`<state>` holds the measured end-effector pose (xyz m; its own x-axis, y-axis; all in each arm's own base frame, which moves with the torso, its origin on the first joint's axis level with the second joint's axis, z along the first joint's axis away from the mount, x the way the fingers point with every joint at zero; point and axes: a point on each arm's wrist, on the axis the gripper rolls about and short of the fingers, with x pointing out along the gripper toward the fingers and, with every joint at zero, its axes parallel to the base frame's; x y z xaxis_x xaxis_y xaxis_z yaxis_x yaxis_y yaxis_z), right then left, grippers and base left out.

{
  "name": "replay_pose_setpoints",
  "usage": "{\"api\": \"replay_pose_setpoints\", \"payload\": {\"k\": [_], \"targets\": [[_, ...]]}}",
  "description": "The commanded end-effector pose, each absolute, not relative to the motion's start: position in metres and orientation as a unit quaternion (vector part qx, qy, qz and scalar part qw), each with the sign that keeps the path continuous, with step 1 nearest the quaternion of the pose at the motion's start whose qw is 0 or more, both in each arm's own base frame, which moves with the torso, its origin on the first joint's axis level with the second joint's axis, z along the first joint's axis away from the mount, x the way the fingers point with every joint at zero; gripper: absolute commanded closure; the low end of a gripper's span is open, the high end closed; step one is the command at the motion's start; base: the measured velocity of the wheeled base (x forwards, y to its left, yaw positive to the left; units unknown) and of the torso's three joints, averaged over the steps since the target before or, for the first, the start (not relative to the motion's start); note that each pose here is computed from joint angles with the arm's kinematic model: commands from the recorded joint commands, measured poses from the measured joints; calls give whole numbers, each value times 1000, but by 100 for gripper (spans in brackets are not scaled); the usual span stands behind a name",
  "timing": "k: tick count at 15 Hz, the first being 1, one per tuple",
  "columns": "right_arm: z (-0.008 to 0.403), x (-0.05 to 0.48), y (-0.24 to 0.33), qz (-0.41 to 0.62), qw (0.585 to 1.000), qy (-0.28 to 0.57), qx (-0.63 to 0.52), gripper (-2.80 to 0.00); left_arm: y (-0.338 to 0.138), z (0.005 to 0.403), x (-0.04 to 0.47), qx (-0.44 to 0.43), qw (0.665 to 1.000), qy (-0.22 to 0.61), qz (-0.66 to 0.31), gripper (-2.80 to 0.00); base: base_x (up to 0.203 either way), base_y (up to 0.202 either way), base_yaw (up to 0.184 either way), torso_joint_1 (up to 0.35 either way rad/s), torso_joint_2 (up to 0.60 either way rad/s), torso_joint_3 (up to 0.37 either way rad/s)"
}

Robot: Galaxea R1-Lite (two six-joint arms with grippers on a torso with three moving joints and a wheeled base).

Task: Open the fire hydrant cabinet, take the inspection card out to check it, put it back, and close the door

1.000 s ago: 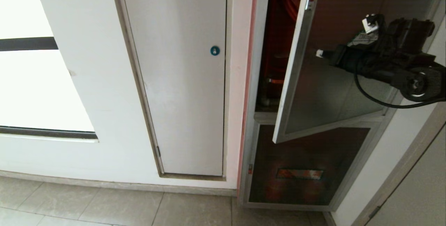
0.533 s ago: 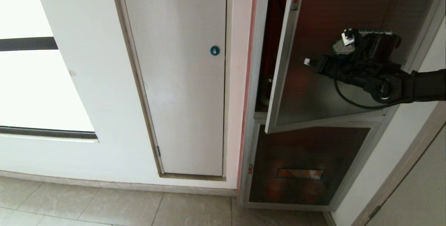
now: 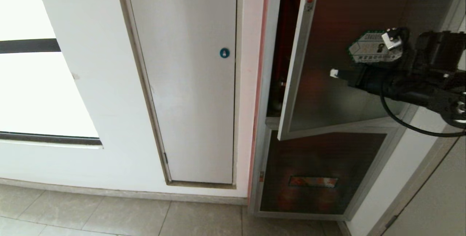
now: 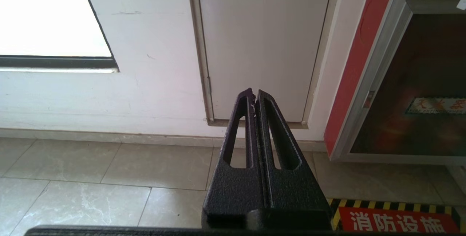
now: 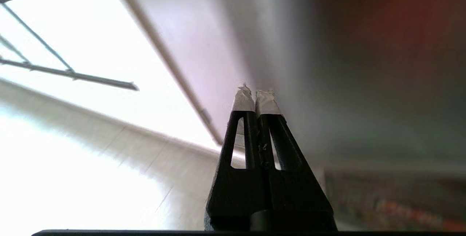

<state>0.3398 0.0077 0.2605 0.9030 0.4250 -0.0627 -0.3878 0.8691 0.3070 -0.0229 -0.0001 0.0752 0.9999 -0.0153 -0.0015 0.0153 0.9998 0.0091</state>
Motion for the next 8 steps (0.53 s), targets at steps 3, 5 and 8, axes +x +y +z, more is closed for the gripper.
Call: {"api": "replay_pose_setpoints", "payload": {"k": [3,5,8], "targets": [[296,234,13,235,963,5,133,0,0,75,-23,5,1000,1,-8,0,0,0,0,0,0,0],[303,180,13,254,959,-29,124,0,0,75,-23,5,1000,1,-8,0,0,0,0,0,0,0],[302,97,13,275,952,-82,107,0,0,75,-23,5,1000,1,-8,0,0,0,0,0,0,0]]}}
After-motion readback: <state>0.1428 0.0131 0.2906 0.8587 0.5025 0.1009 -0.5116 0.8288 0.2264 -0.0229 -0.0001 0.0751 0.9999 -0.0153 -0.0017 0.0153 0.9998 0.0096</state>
